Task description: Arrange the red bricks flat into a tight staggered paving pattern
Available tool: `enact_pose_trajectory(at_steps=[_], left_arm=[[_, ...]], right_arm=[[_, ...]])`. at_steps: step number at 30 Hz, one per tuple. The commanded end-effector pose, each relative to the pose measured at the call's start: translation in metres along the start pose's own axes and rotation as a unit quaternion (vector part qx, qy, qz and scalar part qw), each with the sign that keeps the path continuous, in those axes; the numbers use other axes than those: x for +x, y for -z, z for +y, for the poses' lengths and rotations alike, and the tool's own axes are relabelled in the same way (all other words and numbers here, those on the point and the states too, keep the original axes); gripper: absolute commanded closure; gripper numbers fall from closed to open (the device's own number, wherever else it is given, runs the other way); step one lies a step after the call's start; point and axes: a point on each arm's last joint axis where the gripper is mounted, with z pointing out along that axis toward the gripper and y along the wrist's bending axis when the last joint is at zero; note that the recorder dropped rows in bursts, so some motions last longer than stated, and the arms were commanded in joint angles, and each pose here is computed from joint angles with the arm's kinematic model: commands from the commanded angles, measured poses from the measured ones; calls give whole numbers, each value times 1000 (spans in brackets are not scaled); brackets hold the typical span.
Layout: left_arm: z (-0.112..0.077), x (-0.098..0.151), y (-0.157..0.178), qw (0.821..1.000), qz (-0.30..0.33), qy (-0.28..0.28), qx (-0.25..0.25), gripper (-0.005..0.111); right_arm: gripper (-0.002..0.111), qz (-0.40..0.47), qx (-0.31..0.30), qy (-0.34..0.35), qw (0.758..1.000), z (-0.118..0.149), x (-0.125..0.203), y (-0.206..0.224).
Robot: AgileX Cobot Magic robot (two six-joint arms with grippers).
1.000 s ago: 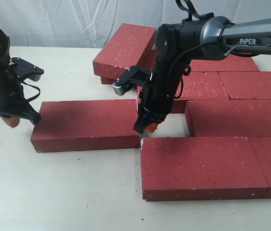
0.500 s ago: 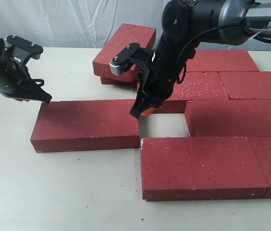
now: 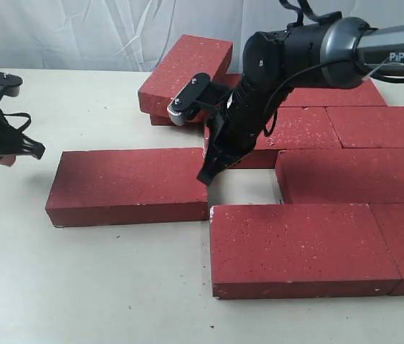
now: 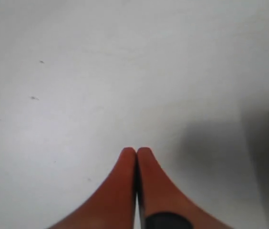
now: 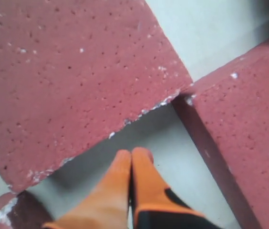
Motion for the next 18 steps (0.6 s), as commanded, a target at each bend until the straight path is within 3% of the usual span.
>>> enact_pose_trajectory(at_steps=[1,10,18], left_arm=[[-8,9,-12,998,46,-23,45,107],[-11,6,-13,998,27,9,62,107],[-22,5,-11,992,22,-19,122,107]], right_arm=[[109,26,-1,13,1000,-2,7,-17],[109,61,4,27,998,-3,14,-23],[109,61,2,25,998,-4,16,-34]])
